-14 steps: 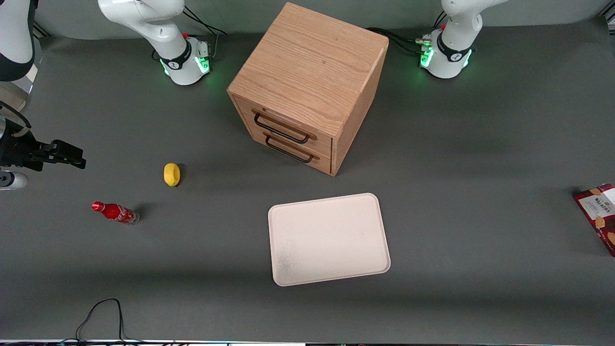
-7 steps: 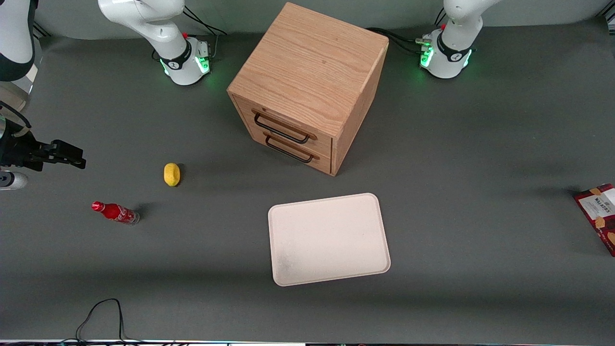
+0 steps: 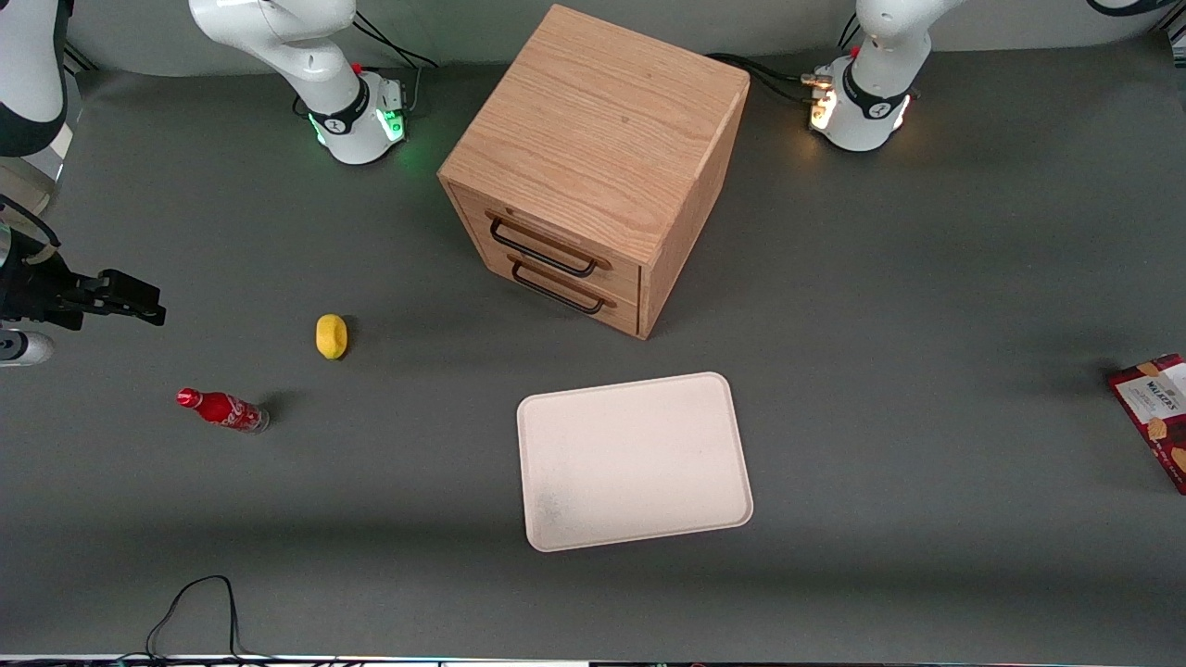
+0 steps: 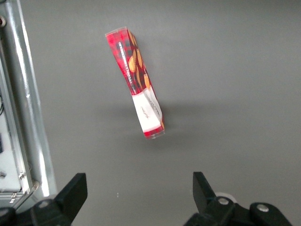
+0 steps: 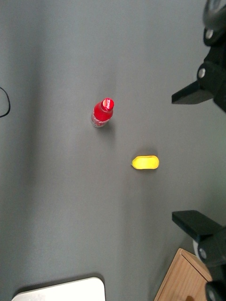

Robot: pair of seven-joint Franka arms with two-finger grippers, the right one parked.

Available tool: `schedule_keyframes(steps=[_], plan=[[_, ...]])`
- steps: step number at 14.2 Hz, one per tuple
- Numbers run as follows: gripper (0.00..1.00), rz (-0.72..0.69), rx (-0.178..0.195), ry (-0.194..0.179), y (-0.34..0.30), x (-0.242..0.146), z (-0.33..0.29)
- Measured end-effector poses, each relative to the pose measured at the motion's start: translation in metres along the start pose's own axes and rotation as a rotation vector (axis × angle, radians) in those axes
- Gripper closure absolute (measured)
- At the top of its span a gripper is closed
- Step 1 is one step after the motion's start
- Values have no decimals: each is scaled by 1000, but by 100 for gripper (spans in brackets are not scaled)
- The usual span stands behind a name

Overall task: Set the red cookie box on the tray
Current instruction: 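Lower the left gripper and close it on the red shortbread box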

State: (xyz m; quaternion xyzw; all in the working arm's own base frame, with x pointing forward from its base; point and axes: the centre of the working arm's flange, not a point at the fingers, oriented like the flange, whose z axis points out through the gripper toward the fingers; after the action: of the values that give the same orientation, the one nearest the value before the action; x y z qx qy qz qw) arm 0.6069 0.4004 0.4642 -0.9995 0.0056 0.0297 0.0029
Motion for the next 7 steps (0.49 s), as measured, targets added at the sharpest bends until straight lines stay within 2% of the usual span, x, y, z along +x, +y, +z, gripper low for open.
schedule_keyframes(steps=[2, 7], plan=[[0, -26, -8, 64, -25, 7, 56], [0, -82, -6, 127, -27, 26, 151]])
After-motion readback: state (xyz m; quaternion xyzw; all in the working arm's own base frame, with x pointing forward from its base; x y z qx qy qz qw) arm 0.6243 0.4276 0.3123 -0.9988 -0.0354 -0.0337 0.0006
